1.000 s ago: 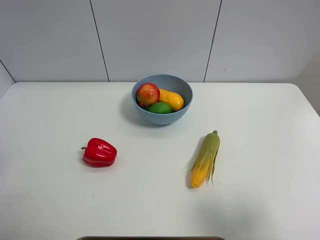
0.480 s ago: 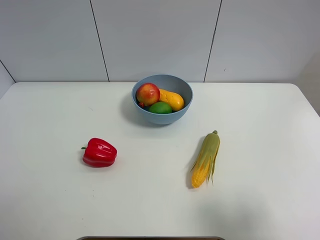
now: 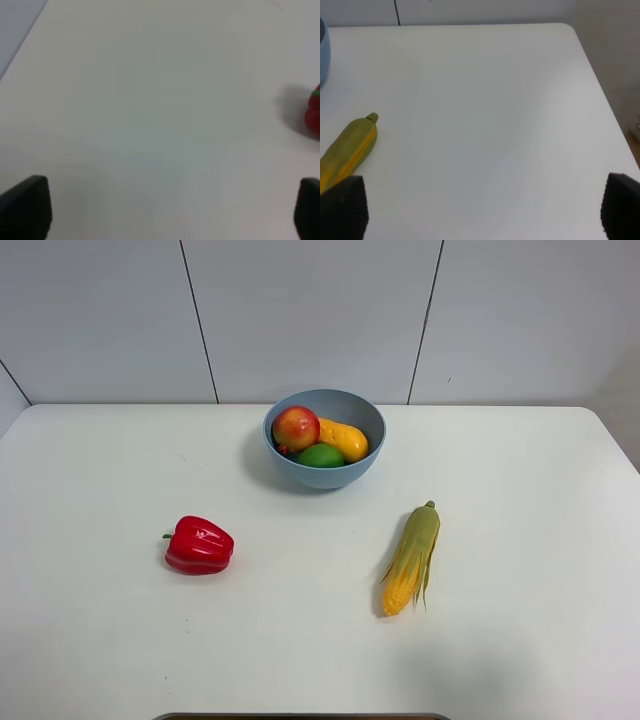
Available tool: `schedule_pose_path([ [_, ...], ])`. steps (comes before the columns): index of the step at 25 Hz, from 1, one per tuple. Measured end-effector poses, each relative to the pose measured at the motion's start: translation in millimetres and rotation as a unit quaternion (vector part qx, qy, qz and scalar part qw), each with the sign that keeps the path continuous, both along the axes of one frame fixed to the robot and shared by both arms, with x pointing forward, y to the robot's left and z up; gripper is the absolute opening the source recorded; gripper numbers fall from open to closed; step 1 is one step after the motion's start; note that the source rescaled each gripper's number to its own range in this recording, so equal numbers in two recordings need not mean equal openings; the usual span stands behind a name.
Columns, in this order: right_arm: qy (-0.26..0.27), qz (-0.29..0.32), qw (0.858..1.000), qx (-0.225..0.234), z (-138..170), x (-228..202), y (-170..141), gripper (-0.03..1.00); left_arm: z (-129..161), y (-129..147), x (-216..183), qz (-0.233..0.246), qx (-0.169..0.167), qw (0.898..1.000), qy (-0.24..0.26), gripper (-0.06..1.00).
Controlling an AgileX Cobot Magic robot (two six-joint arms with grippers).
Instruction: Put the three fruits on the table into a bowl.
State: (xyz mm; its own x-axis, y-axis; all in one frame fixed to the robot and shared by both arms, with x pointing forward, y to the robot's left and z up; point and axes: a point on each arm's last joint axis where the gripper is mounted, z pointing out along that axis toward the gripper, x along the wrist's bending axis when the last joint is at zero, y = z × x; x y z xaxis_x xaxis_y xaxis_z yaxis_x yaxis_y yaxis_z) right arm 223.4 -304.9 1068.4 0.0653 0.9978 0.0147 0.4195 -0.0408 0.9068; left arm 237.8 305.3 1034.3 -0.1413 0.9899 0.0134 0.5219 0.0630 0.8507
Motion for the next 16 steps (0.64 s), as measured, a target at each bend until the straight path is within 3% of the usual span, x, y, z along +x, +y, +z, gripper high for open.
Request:
schedule_pose_path([
  [16, 0.0, 0.0, 1.0, 0.0, 0.0, 0.0, 0.0, 0.93, -0.3, 0.0, 0.1, -0.002, 0.003, 1.0, 0.001, 0.97],
])
